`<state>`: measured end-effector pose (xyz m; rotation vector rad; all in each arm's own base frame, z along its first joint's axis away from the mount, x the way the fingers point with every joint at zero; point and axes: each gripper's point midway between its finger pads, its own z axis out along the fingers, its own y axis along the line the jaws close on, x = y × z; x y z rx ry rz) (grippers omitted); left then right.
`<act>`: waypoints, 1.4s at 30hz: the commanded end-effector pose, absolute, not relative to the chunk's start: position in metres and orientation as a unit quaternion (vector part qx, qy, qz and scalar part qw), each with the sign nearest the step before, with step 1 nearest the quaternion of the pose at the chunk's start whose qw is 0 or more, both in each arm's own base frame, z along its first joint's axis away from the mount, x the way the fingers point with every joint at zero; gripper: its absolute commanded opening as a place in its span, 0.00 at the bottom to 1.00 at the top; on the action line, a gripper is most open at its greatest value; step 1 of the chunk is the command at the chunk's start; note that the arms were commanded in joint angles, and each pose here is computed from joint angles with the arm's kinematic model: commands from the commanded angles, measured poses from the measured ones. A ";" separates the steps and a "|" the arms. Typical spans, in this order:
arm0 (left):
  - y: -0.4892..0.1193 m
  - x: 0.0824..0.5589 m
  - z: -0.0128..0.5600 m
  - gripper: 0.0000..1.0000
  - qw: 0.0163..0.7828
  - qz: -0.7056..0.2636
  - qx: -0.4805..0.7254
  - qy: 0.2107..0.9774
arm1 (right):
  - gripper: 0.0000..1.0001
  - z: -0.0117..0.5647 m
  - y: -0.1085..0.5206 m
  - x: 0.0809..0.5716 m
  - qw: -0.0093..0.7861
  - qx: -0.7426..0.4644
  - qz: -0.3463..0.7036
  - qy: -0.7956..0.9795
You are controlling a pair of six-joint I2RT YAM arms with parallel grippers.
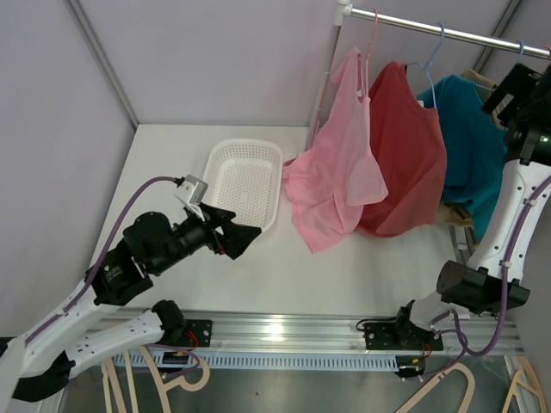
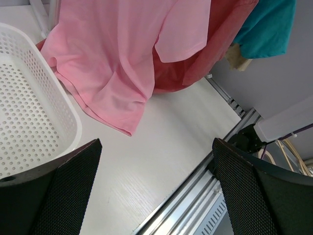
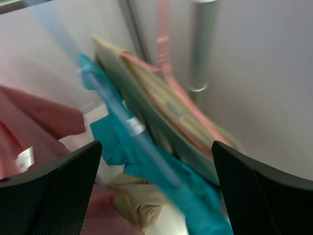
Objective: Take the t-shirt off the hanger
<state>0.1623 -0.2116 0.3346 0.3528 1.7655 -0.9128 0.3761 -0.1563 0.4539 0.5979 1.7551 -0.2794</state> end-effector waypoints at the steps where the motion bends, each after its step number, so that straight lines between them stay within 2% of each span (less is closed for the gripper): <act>1: -0.216 0.156 0.350 1.00 0.525 -0.407 0.151 0.732 | 1.00 0.499 -0.145 0.359 0.638 0.227 -0.042 0.735; 9: -0.213 0.158 0.355 1.00 0.527 -0.398 0.146 0.736 | 0.99 0.502 -0.160 0.350 0.651 0.218 -0.009 0.727; 11: -0.213 0.160 0.358 1.00 0.530 -0.396 0.143 0.736 | 0.96 0.496 -0.169 0.351 0.645 0.228 -0.017 0.729; 14: -0.217 0.162 0.361 1.00 0.529 -0.397 0.144 0.737 | 0.86 0.479 -0.187 0.353 0.622 0.248 -0.020 0.743; 24: -0.231 0.171 0.376 0.99 0.522 -0.392 0.157 0.741 | 0.70 0.455 -0.214 0.359 0.595 0.267 -0.046 0.757; 38: -0.239 0.177 0.371 1.00 0.510 -0.382 0.160 0.754 | 0.61 0.422 -0.223 0.380 0.572 0.267 -0.028 0.775; 42: -0.240 0.178 0.373 0.99 0.512 -0.385 0.157 0.752 | 0.47 0.420 -0.224 0.383 0.572 0.268 -0.025 0.775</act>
